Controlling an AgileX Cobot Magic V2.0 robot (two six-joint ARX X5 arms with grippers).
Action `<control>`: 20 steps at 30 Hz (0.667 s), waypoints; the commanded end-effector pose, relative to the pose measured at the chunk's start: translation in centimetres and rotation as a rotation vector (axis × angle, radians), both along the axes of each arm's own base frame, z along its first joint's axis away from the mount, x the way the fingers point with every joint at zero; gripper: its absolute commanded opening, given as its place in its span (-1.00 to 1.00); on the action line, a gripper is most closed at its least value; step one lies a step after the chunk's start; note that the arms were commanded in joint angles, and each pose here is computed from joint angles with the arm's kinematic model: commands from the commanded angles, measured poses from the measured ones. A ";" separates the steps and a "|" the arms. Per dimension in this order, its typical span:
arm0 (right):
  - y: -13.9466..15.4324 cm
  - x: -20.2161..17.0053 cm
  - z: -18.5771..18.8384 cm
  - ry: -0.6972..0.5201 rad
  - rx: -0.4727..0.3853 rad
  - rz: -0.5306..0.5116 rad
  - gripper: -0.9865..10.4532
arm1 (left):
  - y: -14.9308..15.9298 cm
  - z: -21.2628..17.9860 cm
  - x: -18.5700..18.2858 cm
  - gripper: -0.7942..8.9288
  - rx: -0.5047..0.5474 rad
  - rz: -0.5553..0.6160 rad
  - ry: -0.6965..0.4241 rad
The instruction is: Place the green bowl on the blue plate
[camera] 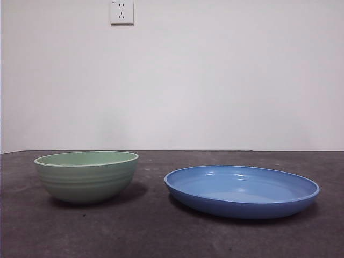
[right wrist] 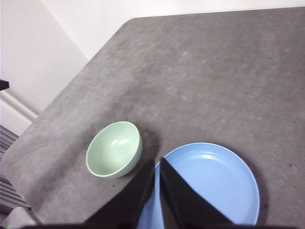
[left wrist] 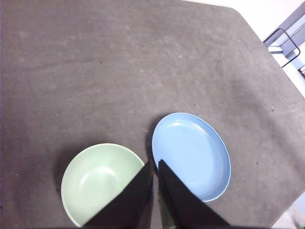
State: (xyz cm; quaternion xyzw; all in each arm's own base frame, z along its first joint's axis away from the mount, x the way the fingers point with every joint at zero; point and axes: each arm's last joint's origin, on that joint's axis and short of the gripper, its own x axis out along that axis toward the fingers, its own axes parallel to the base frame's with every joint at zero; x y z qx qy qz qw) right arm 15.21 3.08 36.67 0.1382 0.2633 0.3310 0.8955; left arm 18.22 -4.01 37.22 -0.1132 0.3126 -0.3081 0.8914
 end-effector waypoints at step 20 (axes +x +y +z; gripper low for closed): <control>0.1 0.1 0.6 -0.025 -0.009 0.003 0.35 | -0.4 -0.6 2.0 0.27 0.017 -0.021 0.035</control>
